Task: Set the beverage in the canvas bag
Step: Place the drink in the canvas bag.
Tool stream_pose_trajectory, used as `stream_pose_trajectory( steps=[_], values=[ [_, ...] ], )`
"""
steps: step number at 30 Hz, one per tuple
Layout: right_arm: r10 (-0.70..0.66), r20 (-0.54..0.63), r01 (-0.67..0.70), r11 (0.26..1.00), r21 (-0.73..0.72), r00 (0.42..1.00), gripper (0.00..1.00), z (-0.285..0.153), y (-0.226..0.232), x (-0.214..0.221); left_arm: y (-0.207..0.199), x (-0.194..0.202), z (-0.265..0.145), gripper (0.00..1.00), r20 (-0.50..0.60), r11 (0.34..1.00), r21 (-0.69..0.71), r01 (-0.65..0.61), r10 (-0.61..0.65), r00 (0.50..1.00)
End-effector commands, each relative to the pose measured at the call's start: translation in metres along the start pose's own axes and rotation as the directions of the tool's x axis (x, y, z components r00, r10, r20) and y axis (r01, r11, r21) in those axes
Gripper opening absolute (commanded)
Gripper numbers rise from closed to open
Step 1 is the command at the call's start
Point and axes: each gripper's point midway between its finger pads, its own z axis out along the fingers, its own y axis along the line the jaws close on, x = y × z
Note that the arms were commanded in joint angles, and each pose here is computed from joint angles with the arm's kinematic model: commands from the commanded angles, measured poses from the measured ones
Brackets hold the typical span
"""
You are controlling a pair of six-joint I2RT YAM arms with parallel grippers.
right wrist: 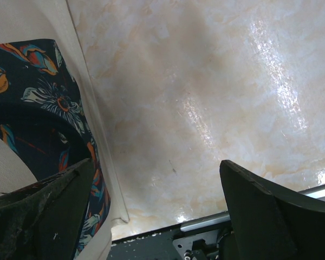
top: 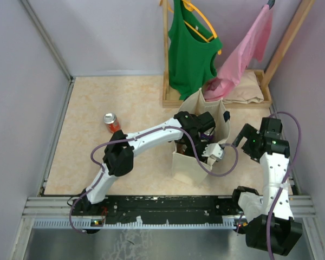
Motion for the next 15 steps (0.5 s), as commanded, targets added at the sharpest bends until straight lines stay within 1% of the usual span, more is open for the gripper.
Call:
stream_pose_trajectory(
  steps=[1,3,4,7,11,15],
  values=[
    [-0.01,0.062,0.012,1.0,-0.019,0.998,0.99,-0.008,0.006,-0.02,-0.01,0.014,0.003,0.18,-0.063,0.999,0.015,0.046,-0.045,0.997],
    [-0.012,0.061,0.014,1.0,-0.019,0.998,0.99,-0.008,0.006,-0.02,-0.009,0.012,0.001,0.31,-0.06,0.999,0.008,0.041,-0.041,0.997],
    [-0.012,0.06,0.013,1.0,-0.018,0.998,0.99,-0.008,0.006,-0.02,-0.008,0.011,0.0,0.4,-0.058,0.999,0.003,0.037,-0.037,0.998],
    [-0.012,0.06,0.013,1.0,-0.019,0.998,0.99,-0.008,0.006,-0.02,-0.006,0.002,-0.008,0.58,-0.038,1.0,-0.02,0.02,-0.021,0.999],
    [-0.012,0.06,0.013,1.0,-0.02,0.998,0.99,-0.007,0.006,-0.02,-0.002,-0.015,-0.024,0.73,0.002,0.998,-0.062,-0.02,0.02,1.0],
    [-0.014,0.059,0.015,1.0,-0.022,0.998,0.99,-0.006,0.007,-0.02,-0.005,-0.032,-0.045,0.8,0.046,0.992,-0.092,-0.086,0.091,0.995]
  ],
)
